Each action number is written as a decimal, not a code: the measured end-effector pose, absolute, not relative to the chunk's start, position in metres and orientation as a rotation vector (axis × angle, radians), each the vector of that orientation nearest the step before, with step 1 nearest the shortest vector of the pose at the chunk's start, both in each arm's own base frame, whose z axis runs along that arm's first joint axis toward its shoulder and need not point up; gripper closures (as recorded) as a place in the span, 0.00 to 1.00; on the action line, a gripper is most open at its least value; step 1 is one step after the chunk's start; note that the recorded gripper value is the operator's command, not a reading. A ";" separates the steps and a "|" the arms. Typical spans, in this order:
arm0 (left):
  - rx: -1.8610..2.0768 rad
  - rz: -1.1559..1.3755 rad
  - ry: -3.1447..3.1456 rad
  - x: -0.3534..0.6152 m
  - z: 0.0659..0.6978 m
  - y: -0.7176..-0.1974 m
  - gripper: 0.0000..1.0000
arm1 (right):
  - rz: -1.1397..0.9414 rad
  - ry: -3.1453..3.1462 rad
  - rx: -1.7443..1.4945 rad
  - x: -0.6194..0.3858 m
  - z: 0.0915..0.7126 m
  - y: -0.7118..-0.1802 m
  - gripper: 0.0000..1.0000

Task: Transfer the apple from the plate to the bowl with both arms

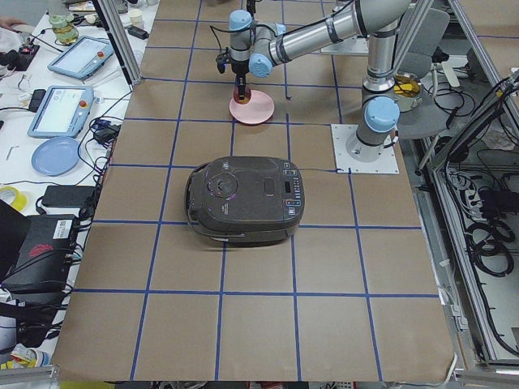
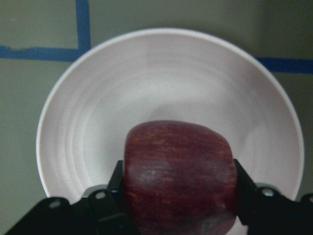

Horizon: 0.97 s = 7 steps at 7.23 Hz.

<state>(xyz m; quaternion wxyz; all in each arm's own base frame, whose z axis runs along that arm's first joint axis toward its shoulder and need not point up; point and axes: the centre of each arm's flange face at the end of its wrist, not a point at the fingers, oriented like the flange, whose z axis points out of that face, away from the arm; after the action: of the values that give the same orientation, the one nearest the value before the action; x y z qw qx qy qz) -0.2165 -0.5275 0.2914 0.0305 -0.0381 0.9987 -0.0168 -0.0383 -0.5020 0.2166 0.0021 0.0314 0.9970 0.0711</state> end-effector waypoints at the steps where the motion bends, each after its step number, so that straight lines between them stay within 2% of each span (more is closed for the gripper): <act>1: -0.119 -0.057 3.094 -0.218 0.314 -0.535 0.96 | 0.207 3.132 0.084 -0.037 0.205 -0.497 1.00; 7: -0.133 -0.109 3.157 -0.227 0.352 -0.537 0.98 | 0.113 3.035 0.086 -0.044 0.212 -0.507 1.00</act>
<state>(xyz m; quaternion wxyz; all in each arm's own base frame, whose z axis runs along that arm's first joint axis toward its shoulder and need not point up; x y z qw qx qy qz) -0.2269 -0.5371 0.3519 -0.0101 -0.0419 0.9985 -0.0346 -0.0441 -0.5068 0.2124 0.0514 0.0282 0.9976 0.0370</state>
